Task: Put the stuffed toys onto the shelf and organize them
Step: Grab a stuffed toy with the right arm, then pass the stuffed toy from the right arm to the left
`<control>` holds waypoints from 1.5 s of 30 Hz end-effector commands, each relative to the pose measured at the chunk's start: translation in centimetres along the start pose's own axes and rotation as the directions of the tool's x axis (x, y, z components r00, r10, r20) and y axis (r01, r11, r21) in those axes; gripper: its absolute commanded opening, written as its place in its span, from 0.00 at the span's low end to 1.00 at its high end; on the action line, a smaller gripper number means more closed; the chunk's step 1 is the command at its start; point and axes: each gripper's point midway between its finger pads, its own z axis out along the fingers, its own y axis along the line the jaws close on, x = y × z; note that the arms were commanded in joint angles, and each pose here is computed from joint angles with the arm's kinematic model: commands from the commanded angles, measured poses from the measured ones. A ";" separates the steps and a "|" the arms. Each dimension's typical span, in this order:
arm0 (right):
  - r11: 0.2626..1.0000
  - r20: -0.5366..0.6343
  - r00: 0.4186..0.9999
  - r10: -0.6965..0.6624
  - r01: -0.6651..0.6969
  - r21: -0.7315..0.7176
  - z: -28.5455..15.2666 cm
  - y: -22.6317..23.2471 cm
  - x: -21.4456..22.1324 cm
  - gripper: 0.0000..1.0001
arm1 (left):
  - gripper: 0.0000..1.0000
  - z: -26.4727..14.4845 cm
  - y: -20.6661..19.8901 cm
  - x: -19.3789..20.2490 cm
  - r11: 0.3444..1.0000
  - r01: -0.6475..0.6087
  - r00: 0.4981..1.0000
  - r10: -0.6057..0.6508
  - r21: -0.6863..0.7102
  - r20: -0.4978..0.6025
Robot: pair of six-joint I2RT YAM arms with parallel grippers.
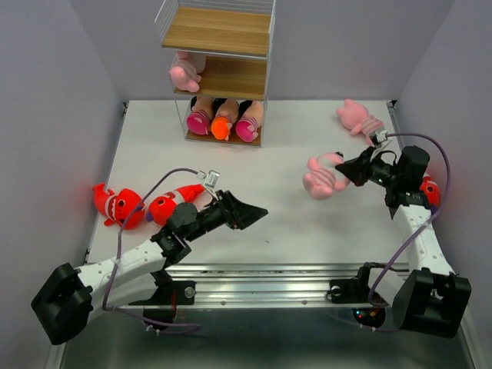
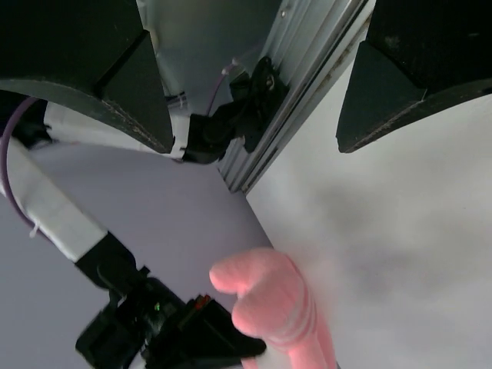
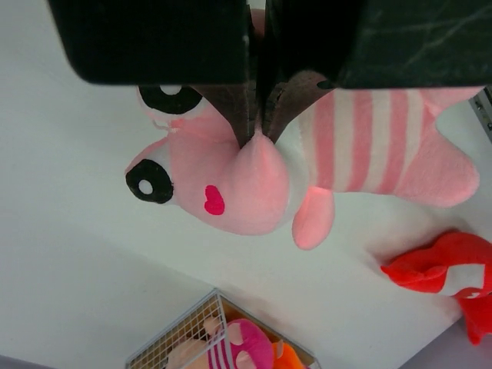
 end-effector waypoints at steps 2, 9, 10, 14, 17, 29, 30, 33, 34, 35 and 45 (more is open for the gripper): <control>0.991 0.064 0.994 -0.090 0.096 -0.095 -0.5 2.7 -1.0 0.01 | 0.99 2.5 -3.1 -4.5 0.984 0.164 0.947 -0.175 0.064 0.269; 0.992 0.099 0.989 -0.110 0.115 -0.052 -1.1 3.3 -1.6 0.01 | 0.99 9.2 -3.6 -1.7 0.959 0.279 0.939 -0.284 0.053 0.193; 0.992 0.103 0.988 -0.111 0.117 -0.046 -1.1 3.3 -1.6 0.01 | 0.99 9.8 -3.7 -1.4 0.957 0.286 0.938 -0.291 0.054 0.188; 0.991 0.122 0.985 -0.126 0.130 -0.022 -1.5 3.4 -2.0 0.01 | 0.99 12.6 -4.1 -0.8 0.952 0.303 0.934 -0.307 0.050 0.182; 0.992 0.127 0.984 -0.121 0.124 -0.017 -1.5 3.5 -2.2 0.01 | 0.99 14.2 -4.5 -0.8 0.952 0.301 0.935 -0.306 0.056 0.177; 0.987 0.153 0.978 -0.141 0.151 -0.054 -1.9 4.7 -2.5 0.01 | 0.77 17.4 -2.6 1.1 0.947 0.320 0.936 -0.315 -0.011 0.155; 0.987 0.152 0.978 -0.140 0.151 -0.062 -1.9 4.8 -2.4 0.01 | 0.72 17.5 -2.6 1.1 0.948 0.317 0.938 -0.312 -0.011 0.153; 0.985 0.149 0.979 -0.136 0.150 -0.085 -1.9 5.2 -2.2 0.04 | 0.41 17.5 -2.5 1.3 0.959 0.284 0.949 -0.278 -0.018 0.147; 0.984 0.147 0.980 -0.134 0.149 -0.099 -2.0 5.4 -2.1 0.05 | 0.35 17.5 -2.6 1.1 0.962 0.273 0.952 -0.267 -0.018 0.151; 0.984 0.141 0.982 -0.128 0.144 -0.104 -1.9 5.5 -1.9 0.08 | 0.18 17.4 -2.5 1.0 0.966 0.257 0.956 -0.249 -0.029 0.152; 0.943 0.055 0.981 -0.188 0.196 -0.269 -2.2 7.1 -0.5 1.00 | 0.00 13.5 -0.5 -0.6 0.904 -0.338 0.932 0.361 -0.263 0.044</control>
